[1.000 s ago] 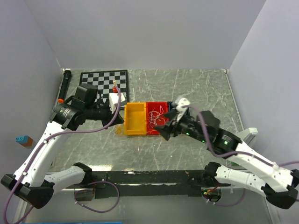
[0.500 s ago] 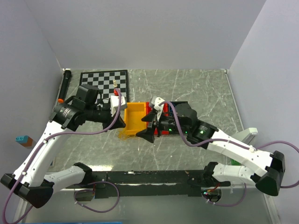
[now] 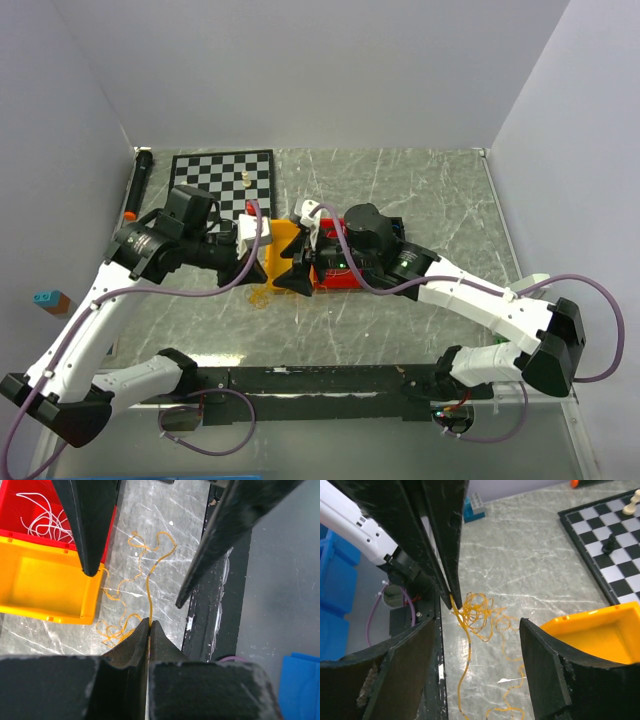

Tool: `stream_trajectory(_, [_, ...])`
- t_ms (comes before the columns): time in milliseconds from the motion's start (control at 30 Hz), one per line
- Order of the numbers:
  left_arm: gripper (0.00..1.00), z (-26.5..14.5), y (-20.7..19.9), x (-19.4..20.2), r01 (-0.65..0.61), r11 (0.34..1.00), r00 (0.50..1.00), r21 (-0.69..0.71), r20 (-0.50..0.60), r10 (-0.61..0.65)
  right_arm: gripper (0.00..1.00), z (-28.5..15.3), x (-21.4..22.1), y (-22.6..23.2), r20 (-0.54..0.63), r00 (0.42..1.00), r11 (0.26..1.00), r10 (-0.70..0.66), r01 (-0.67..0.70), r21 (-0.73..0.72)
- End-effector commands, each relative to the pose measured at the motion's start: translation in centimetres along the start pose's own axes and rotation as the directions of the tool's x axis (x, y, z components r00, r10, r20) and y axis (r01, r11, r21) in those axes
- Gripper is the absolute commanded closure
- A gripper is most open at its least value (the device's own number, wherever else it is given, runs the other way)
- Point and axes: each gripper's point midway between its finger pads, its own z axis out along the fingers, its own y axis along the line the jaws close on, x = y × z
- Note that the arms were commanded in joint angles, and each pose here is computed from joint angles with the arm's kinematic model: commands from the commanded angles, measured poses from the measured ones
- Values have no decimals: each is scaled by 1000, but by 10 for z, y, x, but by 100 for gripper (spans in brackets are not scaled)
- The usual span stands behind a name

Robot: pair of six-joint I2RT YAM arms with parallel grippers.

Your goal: Untangle the cables

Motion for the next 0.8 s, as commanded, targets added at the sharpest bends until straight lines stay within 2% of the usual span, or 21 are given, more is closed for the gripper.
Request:
stream_trajectory(0, [95,-14,-13,-20,-78,997,995,10,62,77,28,-1,-10,7,-3,999,998,-37,37,-45])
stream_trajectory(67, [95,-16,-14,-24,-84,996,994,10,71,83,32,0,-6,3,-11,999,999,-37,37,-26])
stream_trajectory(133, [95,-18,-15,-28,-87,996,993,10,84,86,40,0,-4,1,-17,999,999,-31,31,-12])
stream_trajectory(167, [95,-19,-15,-29,-88,996,992,8,86,87,47,0,-6,0,-14,999,999,-32,32,-9])
stream_trajectory(267, [95,-20,-14,-32,-90,996,992,0,93,90,78,-5,-19,1,24,999,999,-39,39,4])
stream_trajectory(333, [85,-21,-10,-36,-84,996,991,-32,104,87,96,-12,-33,3,62,997,999,-49,48,19])
stream_trajectory(367, [78,-22,-8,-37,-77,996,991,-49,109,82,100,-17,-42,4,91,994,997,-64,61,38])
stream_trajectory(467, [68,-25,0,-41,-67,992,989,-105,128,80,100,-31,-60,6,134,988,995,-81,73,66])
stream_trajectory(567, [54,-25,-1,-39,-65,992,989,-111,127,79,100,-39,-69,10,140,987,995,-85,76,71])
stream_trajectory(667, [48,-20,-9,-27,-75,995,991,-60,105,81,100,-45,-74,13,142,986,995,-84,74,73])
stream_trajectory(767, [47,-13,-14,-13,-69,997,994,-16,86,70,100,-52,-82,18,168,982,994,-91,80,69])
